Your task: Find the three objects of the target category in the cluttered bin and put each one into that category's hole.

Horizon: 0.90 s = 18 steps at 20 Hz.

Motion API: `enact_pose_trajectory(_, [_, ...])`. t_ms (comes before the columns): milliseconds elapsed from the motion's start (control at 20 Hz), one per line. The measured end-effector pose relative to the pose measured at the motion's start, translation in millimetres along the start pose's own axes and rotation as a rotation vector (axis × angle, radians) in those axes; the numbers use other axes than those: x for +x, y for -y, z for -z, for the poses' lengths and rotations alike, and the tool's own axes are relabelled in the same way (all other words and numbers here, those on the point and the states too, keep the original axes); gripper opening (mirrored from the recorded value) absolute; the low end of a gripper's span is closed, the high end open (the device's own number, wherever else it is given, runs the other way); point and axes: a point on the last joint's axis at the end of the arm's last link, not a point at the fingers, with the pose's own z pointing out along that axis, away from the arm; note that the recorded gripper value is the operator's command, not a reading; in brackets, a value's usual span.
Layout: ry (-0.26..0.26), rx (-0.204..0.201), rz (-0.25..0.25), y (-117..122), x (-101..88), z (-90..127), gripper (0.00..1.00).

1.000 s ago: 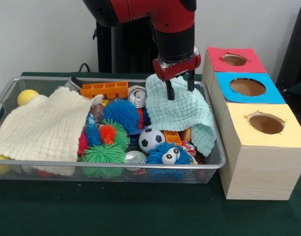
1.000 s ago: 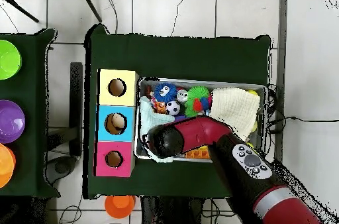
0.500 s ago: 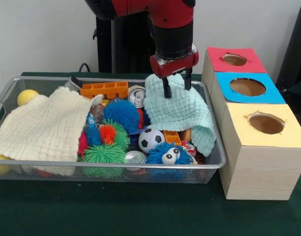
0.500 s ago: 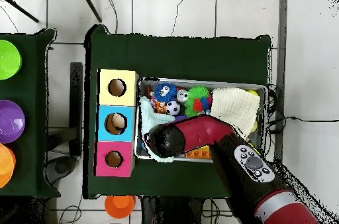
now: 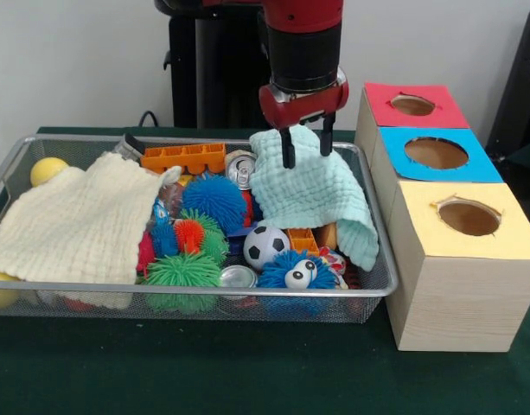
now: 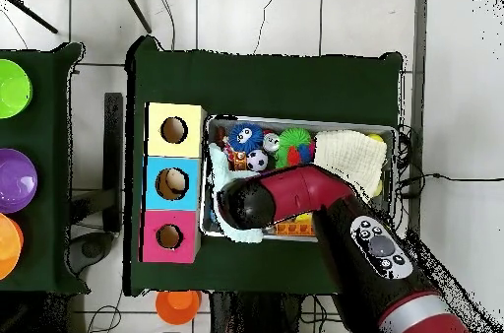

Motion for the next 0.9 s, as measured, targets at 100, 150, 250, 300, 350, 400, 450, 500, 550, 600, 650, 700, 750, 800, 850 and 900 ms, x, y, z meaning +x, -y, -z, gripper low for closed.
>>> enact_pose_trajectory(100, [0.013,0.014,-0.002,5.1,-5.0,5.3,1.0])
enact_pose_trajectory(150, [0.017,0.019,-0.003,6.8,-6.7,7.2,1.0])
enact_pose_trajectory(250, [0.03,0.032,-0.007,12.5,-11.7,12.3,1.0])
enact_pose_trajectory(300, [0.038,0.04,-0.011,16.8,-14.6,15.7,1.0])
enact_pose_trajectory(350, [0.045,0.047,-0.014,20.5,-16.5,18.5,1.0])
enact_pose_trajectory(400, [0.048,0.05,-0.016,22.4,-17.2,19.9,1.0])
enact_pose_trajectory(450, [0.055,0.058,-0.022,27.6,-18.5,23.5,1.0])
enact_pose_trajectory(500, [0.057,0.061,-0.025,29.9,-18.9,24.9,1.0])
enact_pose_trajectory(550, [0.06,0.064,-0.029,32.7,-19.2,26.4,1.0])
enact_pose_trajectory(600, [0.062,0.066,-0.03,34.3,-19.2,27.1,1.0])
enact_pose_trajectory(650, [0.064,0.07,-0.03,36.4,-19.1,27.7,1.0])
enact_pose_trajectory(700, [0.067,0.083,-0.025,41.7,-18.5,28.3,1.0])
enact_pose_trajectory(750, [0.067,0.088,-0.022,43.3,-18.3,28.3,1.0])
enact_pose_trajectory(800, [0.069,0.099,-0.014,46.2,-18.1,28.1,1.0])
enact_pose_trajectory(850, [0.07,0.109,-0.007,49.1,-17.9,28.0,1.0])
enact_pose_trajectory(900, [0.07,0.115,-0.002,50.7,-17.9,27.9,1.0])
